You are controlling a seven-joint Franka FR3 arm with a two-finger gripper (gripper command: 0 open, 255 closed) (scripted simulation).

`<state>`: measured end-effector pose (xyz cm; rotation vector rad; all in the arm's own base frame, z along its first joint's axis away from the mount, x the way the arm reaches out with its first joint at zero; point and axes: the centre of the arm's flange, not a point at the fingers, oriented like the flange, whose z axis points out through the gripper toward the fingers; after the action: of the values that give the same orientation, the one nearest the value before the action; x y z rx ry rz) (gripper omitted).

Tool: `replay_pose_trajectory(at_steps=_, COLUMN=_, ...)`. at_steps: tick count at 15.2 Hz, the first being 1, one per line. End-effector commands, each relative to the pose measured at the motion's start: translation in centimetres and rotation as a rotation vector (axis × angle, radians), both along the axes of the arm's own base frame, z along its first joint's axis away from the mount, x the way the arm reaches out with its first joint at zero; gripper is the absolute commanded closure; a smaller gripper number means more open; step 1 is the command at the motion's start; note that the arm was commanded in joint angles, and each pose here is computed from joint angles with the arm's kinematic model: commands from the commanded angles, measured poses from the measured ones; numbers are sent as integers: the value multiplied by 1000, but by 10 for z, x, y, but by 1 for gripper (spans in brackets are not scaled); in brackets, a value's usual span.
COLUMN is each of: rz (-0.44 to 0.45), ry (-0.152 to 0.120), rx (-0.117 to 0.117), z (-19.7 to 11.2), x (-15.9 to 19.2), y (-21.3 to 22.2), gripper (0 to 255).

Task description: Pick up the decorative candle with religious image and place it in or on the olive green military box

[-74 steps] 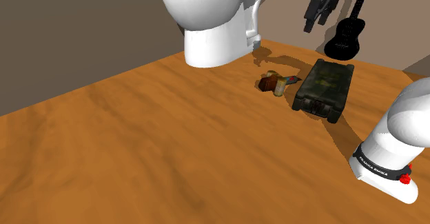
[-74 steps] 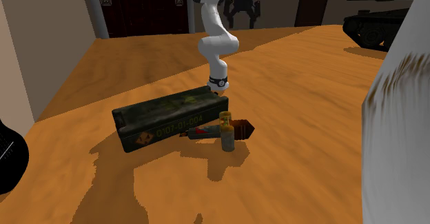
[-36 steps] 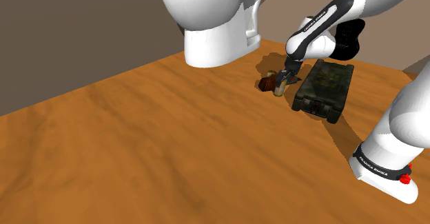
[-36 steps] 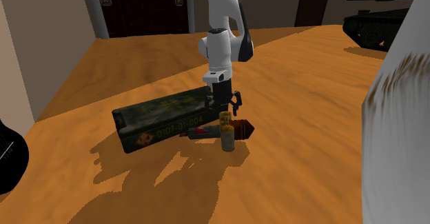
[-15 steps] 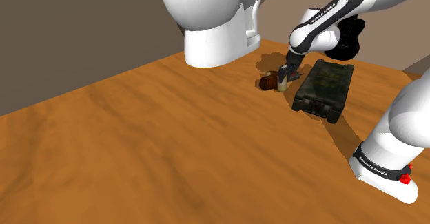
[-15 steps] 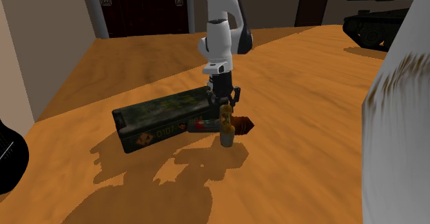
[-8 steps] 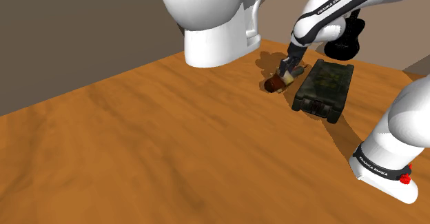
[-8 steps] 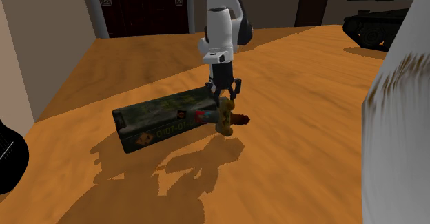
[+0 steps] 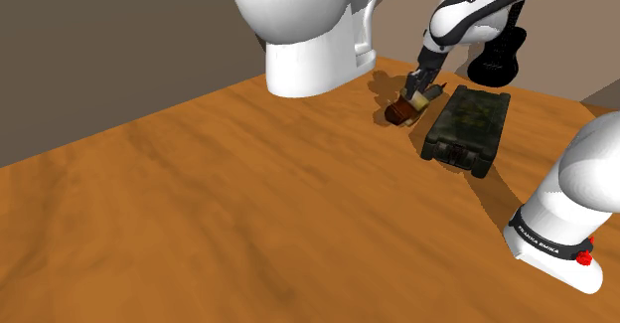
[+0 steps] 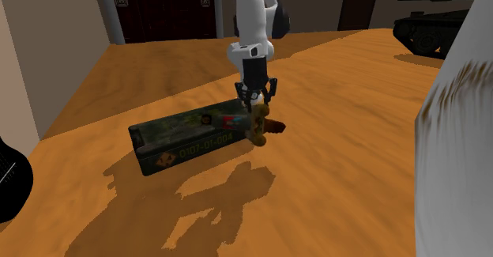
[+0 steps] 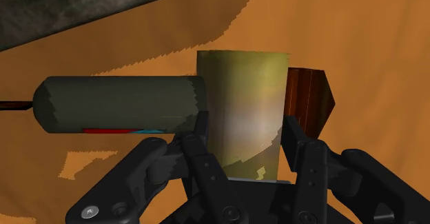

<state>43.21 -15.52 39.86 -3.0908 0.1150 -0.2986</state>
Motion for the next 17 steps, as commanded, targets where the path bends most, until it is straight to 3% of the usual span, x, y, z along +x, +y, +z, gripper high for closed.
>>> replay_pose_trajectory(at_steps=1, rz=0, ry=-1, rx=0, z=10, x=1, y=0, gripper=255)
replay_pose_trajectory(at_steps=11, rz=0, ry=-1, rx=0, z=63, x=1, y=0, gripper=255)
replay_pose_trajectory(at_steps=17, rz=0, ry=-1, rx=0, z=73, x=-62, y=-46, gripper=255)
